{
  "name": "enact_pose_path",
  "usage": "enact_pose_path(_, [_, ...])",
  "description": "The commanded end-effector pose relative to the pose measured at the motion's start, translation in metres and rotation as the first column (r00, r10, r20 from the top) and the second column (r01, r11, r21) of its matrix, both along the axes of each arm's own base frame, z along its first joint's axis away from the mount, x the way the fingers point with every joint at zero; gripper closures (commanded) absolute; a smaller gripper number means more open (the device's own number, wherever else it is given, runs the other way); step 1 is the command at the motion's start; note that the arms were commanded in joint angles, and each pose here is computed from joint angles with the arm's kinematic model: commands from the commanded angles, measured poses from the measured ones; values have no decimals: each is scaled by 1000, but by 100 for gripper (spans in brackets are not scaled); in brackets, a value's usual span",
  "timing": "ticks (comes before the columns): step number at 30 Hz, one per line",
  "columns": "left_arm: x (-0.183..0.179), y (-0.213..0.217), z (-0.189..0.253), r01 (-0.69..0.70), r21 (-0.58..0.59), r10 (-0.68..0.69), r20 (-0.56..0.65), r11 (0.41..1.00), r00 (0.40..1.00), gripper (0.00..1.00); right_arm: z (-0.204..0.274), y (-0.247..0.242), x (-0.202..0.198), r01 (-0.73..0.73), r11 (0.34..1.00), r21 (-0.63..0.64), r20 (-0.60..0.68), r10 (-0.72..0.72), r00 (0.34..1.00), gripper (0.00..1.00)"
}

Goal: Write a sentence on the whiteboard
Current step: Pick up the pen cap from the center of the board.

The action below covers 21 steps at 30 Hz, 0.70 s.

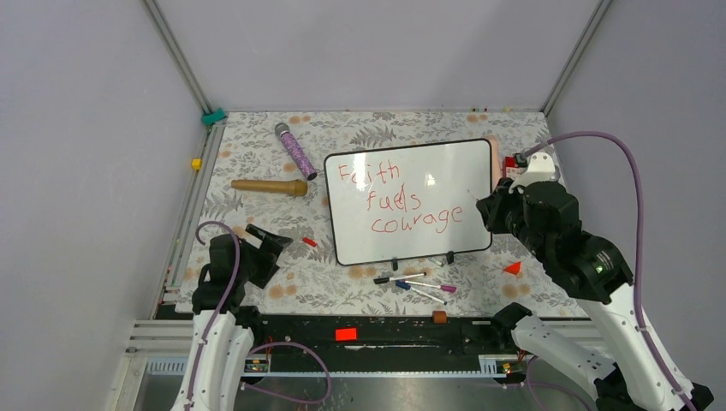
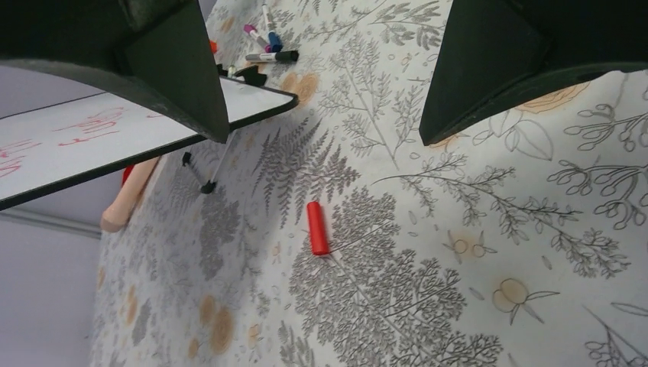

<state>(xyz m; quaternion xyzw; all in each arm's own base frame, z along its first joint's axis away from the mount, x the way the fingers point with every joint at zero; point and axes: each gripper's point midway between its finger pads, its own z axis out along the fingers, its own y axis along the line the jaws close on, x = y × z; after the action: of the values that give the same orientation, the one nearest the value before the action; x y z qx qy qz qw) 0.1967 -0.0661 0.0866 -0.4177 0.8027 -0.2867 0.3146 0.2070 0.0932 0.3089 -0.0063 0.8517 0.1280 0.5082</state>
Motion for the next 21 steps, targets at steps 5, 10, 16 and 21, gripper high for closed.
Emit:
enact_pose_path(5, [43, 15, 24, -98, 20, 97, 51, 995, 994, 9, 25, 5, -3, -48, 996, 68, 112, 41, 993, 100])
enact_pose_path(10, [54, 2, -2, -101, 58, 108, -145, 993, 983, 17, 22, 9, 1, -54, 996, 70, 114, 46, 992, 100])
enact_pose_path(16, [64, -21, -12, -68, 176, 115, -273, 982, 955, 29, 14, 12, 3, -62, 996, 61, 91, 57, 994, 100])
enact_pose_path(21, [72, -16, -28, -113, 223, 181, -310, 968, 933, 37, 10, 11, -1, -61, 995, 75, 88, 55, 995, 100])
